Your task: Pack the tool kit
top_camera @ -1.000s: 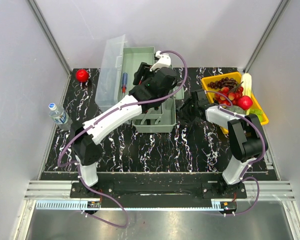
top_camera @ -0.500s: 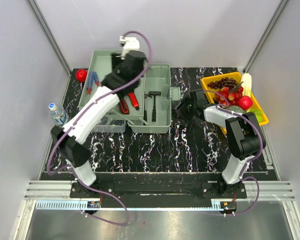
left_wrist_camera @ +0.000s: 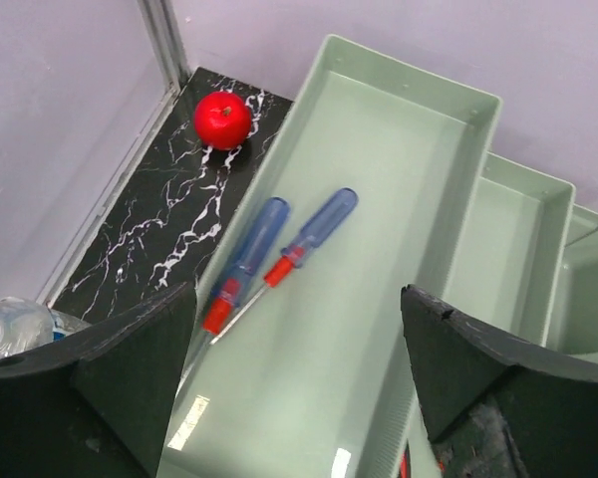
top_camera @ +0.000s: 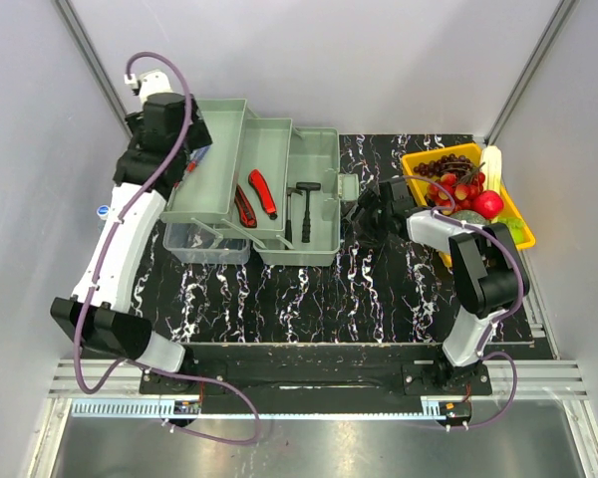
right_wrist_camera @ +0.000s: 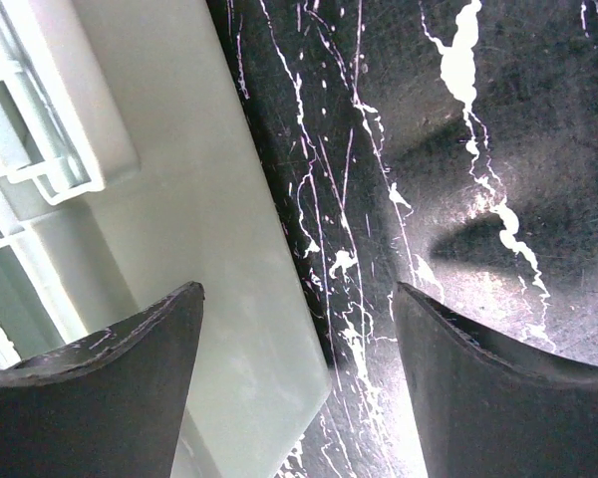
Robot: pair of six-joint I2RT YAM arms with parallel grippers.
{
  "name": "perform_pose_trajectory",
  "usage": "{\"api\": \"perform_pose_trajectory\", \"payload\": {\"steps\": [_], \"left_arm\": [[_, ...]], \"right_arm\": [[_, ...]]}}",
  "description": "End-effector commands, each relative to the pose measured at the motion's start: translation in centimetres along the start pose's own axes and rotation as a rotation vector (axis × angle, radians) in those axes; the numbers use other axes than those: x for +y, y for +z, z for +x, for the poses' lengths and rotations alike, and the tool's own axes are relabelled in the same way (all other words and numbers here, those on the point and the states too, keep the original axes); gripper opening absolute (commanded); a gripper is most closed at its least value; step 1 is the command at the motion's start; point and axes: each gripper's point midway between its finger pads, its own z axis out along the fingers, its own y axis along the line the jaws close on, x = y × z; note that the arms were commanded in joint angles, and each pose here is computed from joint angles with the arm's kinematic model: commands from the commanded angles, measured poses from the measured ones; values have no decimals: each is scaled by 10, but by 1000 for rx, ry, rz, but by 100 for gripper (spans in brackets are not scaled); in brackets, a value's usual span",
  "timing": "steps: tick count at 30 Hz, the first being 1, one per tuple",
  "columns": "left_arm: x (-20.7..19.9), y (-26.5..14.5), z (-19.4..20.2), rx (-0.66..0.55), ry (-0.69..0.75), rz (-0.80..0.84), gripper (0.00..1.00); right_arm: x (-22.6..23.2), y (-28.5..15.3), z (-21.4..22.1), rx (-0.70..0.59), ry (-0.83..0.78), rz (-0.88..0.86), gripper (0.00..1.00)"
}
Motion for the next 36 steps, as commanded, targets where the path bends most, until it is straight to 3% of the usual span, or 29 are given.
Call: {"api": "perform_pose_trajectory", "payload": {"steps": [1, 11, 16, 19, 23, 26, 36], "left_arm": [[25, 5, -8, 18, -100, 35, 88], [97, 72, 36, 223, -257, 40, 91], [103, 102, 67, 345, -298, 111, 89], [100, 126, 90, 419, -290, 131, 80], [105, 148, 115, 480, -299, 97, 61], [107, 156, 124, 487, -303, 86, 54], [87, 166, 160, 553, -235, 272, 59]], "right_arm": [[40, -21, -13, -44, -105, -105, 82], [47, -53, -30, -136, -174, -107, 82], [52, -72, -40, -189, -205, -124, 82], [57, -75, -40, -185, -207, -162, 81], [59, -75, -40, -177, -191, -172, 80], [58, -76, -42, -184, -180, -169, 80], [56, -73, -44, -188, -163, -162, 80]]}}
